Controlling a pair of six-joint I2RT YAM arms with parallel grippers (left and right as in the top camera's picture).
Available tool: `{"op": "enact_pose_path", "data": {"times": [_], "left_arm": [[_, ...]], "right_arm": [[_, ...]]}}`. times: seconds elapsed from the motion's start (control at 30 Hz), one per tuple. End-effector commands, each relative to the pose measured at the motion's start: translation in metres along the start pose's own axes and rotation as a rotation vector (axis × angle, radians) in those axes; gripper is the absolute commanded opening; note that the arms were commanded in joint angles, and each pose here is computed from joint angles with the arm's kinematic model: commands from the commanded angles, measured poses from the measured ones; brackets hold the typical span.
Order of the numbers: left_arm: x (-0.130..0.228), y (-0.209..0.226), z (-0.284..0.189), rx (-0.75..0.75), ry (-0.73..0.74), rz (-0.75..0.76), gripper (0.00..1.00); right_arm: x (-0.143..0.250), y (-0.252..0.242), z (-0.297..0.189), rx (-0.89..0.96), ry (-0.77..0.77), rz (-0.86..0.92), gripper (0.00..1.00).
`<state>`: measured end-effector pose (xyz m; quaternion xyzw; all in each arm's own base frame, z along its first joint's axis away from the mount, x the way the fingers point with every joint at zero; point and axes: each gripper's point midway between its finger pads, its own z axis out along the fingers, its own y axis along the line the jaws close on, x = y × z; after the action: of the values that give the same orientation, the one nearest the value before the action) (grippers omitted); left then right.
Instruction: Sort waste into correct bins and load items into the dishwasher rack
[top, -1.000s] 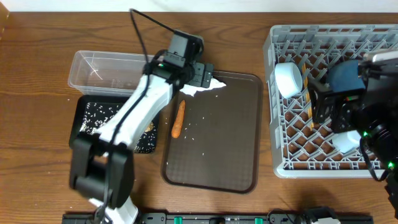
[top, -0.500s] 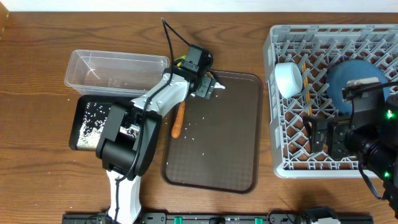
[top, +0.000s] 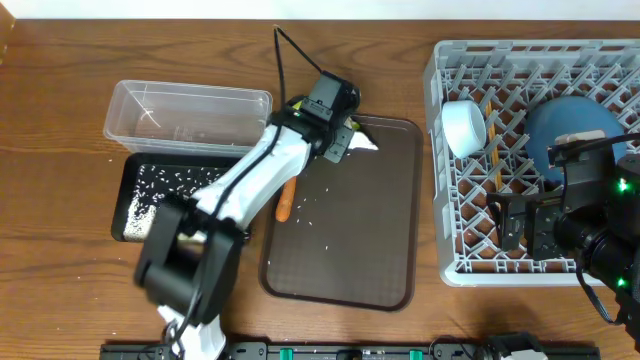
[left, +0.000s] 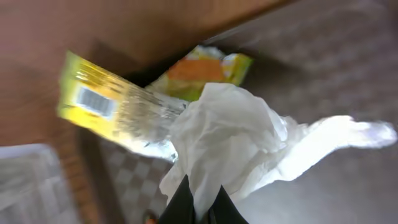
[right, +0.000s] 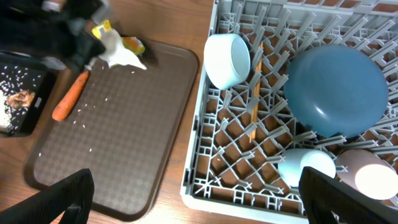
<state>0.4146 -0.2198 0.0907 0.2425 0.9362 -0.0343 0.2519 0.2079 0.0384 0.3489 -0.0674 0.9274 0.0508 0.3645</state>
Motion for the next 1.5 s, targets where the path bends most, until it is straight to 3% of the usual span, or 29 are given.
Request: {"op": "enact_pose_path", "data": {"times": [0.0, 0.23, 0.47, 0.5, 0.53, 0.57, 0.6, 0.83, 1.03, 1.2, 1.47], "left_arm": [[-0.013, 0.018, -0.036, -0.061, -0.06, -0.013, 0.06], [-0.017, 0.101, -0.081, -0.305, -0.122, -0.129, 0.06], [0.015, 0.187, -0.069, -0.37, -0.073, -0.359, 0.06], [0.017, 0.192, -0.066, -0.357, -0.071, -0.375, 0.17], [0.02, 0.198, -0.063, -0.343, -0.068, -0.392, 0.59], [0.022, 0.201, -0.062, -0.338, -0.067, -0.403, 0.84], [0.024, 0.205, -0.063, -0.339, -0.065, -0.412, 0.89], [0.003, 0.168, -0.068, -0.184, -0.124, -0.372, 0.85], [-0.026, 0.096, -0.053, -0.087, -0.158, -0.228, 0.79], [-0.042, 0.035, -0.008, -0.036, -0.176, -0.014, 0.79], [-0.017, 0.022, 0.077, -0.049, -0.095, 0.03, 0.79]], "right_arm": [[-0.001, -0.004, -0.002, 0.018, -0.005, 0.014, 0.99], [-0.001, -0.004, -0.002, 0.018, -0.005, 0.014, 0.99], [-0.001, -0.004, -0.002, 0.018, -0.005, 0.014, 0.99], [-0.001, -0.004, -0.002, 0.018, -0.005, 0.014, 0.99], [-0.001, -0.004, -0.002, 0.018, -0.005, 0.014, 0.99], [-0.001, -0.004, -0.002, 0.018, -0.005, 0.014, 0.99], [-0.001, -0.004, -0.002, 0.018, -0.005, 0.014, 0.99], [-0.001, -0.004, -0.002, 0.018, -0.005, 0.014, 0.99], [-0.001, -0.004, -0.002, 0.018, -0.005, 0.014, 0.99], [-0.001, -0.004, -0.002, 0.018, -0.005, 0.014, 0.99], [-0.001, -0.004, -0.002, 0.018, -0.005, 0.014, 0.99]]}}
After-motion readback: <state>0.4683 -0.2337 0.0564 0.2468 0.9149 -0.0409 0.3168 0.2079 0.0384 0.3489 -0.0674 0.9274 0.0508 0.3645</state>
